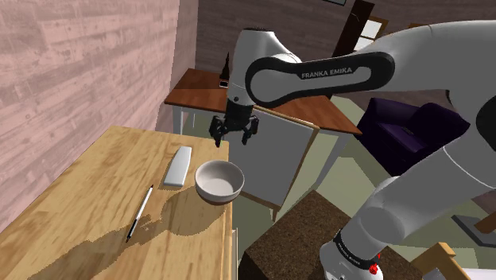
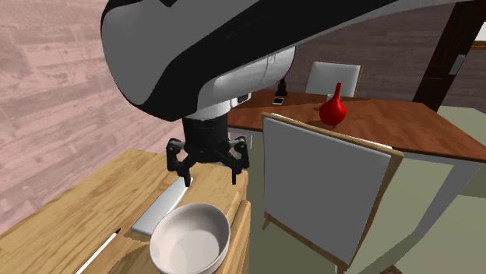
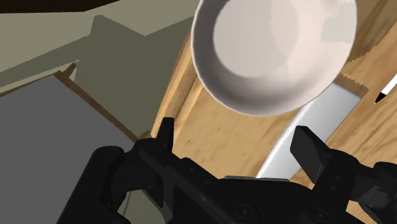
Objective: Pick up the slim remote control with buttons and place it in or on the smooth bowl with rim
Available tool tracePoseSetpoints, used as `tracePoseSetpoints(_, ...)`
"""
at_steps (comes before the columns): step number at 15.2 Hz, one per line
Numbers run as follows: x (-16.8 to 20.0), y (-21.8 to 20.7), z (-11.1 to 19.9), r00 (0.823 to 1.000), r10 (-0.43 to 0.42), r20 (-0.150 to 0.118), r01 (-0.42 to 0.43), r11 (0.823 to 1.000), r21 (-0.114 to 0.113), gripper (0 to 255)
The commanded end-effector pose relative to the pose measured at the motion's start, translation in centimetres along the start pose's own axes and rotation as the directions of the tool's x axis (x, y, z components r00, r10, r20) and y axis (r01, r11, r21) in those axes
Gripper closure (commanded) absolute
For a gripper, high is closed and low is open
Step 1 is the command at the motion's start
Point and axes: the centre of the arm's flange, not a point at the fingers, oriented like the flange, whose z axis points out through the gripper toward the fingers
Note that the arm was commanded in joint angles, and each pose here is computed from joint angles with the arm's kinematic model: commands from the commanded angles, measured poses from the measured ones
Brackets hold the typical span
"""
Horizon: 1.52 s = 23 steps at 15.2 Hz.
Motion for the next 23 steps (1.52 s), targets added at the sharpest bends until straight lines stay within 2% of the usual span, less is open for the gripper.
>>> tracePoseSetpoints(1, 1.1, -2.0, 1.6, 0.999, 0.051, 0.006, -0.051, 0.999, -0.003, 0)
tracePoseSetpoints(8, 5.6, -8.6, 6.7, 0.976, 0.214, 0.026, -0.214, 0.977, -0.018, 0)
tracePoseSetpoints(15, 10.8, -14.1, 11.8, 0.93, 0.366, 0.042, -0.364, 0.931, -0.035, 0)
tracePoseSetpoints(23, 10.6, -14.1, 15.8, 0.93, 0.366, 0.042, -0.364, 0.931, -0.035, 0)
